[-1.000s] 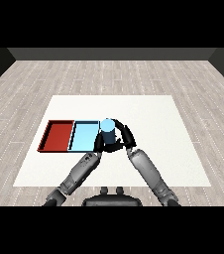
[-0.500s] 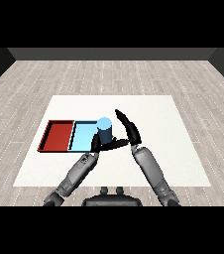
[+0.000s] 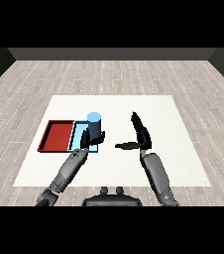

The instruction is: Pick the blue can and put it in the blue box

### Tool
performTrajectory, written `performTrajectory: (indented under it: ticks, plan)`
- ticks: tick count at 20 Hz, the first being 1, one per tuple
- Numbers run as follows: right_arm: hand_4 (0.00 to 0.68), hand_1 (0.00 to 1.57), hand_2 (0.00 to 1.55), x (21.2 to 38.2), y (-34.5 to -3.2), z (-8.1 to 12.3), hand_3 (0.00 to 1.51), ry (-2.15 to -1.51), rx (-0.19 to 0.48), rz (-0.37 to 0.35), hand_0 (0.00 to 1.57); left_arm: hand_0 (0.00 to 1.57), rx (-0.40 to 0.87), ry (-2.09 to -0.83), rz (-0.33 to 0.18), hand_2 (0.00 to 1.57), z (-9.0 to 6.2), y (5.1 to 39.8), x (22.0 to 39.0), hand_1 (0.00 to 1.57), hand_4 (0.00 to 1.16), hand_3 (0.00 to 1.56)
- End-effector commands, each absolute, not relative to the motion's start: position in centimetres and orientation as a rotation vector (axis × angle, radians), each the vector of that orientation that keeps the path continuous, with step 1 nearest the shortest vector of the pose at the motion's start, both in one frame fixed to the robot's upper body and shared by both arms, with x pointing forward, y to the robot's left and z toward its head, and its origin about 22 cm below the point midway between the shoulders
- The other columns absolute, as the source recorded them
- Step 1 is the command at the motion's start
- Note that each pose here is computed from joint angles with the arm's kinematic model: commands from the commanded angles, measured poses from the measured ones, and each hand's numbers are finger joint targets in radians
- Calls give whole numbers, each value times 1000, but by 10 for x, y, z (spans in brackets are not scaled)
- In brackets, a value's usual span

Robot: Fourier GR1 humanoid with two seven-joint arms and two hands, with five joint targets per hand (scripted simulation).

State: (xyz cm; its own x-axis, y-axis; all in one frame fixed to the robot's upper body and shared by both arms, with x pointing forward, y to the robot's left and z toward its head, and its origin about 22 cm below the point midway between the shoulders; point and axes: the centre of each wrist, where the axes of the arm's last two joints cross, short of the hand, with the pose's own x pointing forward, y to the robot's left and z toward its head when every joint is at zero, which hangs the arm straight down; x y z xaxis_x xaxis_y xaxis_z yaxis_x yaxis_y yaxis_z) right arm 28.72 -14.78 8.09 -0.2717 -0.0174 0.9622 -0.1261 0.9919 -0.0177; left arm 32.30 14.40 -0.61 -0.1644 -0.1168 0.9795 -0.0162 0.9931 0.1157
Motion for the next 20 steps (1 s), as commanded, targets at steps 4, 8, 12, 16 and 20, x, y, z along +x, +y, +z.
performTrajectory:
  ticks: [4, 8, 12, 16, 20]
  plan:
    - [0, 0, 0, 282, -168, 59, 0, -1809, 110, 4, 0, 1571, 268, -1638, -102, 1571, -3, 198, 332, 1571, 1138, 1486]
    - [0, 0, 0, 294, -168, 55, 0, -1795, 116, 5, 0, 1571, 415, -1507, -134, 1571, -3, 226, 361, 1571, 1103, 1490]
    - [0, 0, 0, 291, -177, 55, 0, -1792, 129, -38, 0, 1571, 650, -1334, -240, 1557, -17, 255, 367, 1571, 1026, 1452]
    - [0, 0, 0, 285, -184, 48, 0, -1767, 90, -61, 0, 582, 795, -1130, -376, 503, -26, 275, 373, 582, 908, 302]
    - [0, 0, 0, 305, -185, 42, 0, -1747, 70, -61, 0, 696, 827, -1010, -471, 566, -47, 252, 376, 696, 882, 267]
